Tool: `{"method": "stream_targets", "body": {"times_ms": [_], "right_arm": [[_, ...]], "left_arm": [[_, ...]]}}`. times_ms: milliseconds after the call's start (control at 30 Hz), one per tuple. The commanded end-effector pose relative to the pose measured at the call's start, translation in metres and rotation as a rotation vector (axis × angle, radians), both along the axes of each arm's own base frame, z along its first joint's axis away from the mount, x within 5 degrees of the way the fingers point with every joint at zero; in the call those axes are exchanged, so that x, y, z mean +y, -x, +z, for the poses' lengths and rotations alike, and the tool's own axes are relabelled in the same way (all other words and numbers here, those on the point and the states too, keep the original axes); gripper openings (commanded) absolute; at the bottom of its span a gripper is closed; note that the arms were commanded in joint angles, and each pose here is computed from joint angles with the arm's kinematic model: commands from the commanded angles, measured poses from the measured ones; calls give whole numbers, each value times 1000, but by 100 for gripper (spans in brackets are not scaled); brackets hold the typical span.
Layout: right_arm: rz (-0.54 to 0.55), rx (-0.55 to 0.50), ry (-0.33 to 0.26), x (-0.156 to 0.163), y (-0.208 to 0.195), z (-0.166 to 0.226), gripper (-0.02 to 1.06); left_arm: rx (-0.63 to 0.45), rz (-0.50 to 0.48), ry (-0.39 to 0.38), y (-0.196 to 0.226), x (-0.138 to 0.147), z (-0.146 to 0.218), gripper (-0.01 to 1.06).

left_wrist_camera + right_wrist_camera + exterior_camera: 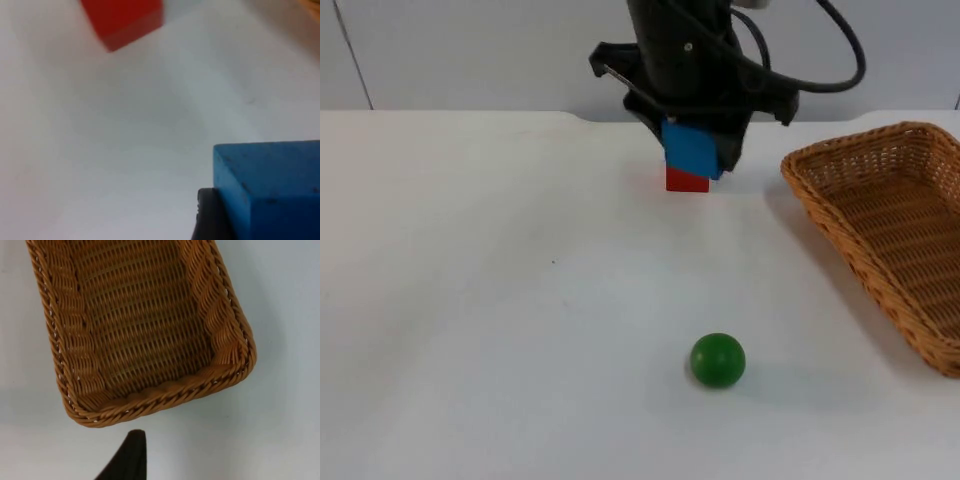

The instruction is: Place all geometric objects except the red cube into the basket.

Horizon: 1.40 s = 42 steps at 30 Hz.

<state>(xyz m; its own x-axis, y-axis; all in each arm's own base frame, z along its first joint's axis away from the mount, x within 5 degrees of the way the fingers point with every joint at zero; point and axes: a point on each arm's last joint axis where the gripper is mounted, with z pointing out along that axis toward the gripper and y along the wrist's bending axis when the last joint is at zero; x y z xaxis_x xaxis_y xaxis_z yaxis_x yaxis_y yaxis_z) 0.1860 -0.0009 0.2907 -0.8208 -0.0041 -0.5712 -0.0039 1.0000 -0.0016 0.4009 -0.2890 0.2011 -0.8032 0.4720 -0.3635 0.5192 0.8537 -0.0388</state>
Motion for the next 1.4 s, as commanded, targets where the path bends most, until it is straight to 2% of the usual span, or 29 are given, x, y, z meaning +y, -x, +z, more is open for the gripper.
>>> {"method": "stream_targets", "body": {"times_ms": [0,33,100,333,400,500,633,733,967,1067,1167,1267,1300,1367], "right_arm": [[-1,-17,3,-1,0,3,105],[-1,-17,3,-1,0,3,105],[-1,-17,3,-1,0,3,105],[0,-19,10,-1,-1,3,105],[0,-19,10,-1,-1,3,105],[0,-17,10,-1,0,3,105],[0,-17,10,-1,0,3,105],[0,-17,10,-1,0,3,105],[-1,-15,3,-1,0,3,105],[-1,-13,3,-1,0,2,105],[-1,-13,3,-1,0,2,105],[-1,-13,3,-1,0,2,105],[-1,-13,3,-1,0,2,105],[-1,-13,3,-1,0,2,105]], "left_arm": [[-17,-49,113,2,-15,2,0],[-17,-49,113,2,-15,2,0],[-24,-69,161,2,-24,-1,0],[-50,-125,181,2,-57,-11,0],[-64,-157,196,3,-75,-14,0],[-97,-185,221,5,-92,-11,0],[-200,-283,221,9,-121,-21,0],[-224,-296,218,7,-126,-31,0],[-250,-326,274,5,-133,-44,0],[-276,-393,290,10,-142,-50,1],[-284,-399,291,10,-144,-55,7],[-284,-402,294,11,-147,-65,27],[-284,-402,294,11,-147,-65,27],[-281,-398,296,11,-148,-72,42]]}}
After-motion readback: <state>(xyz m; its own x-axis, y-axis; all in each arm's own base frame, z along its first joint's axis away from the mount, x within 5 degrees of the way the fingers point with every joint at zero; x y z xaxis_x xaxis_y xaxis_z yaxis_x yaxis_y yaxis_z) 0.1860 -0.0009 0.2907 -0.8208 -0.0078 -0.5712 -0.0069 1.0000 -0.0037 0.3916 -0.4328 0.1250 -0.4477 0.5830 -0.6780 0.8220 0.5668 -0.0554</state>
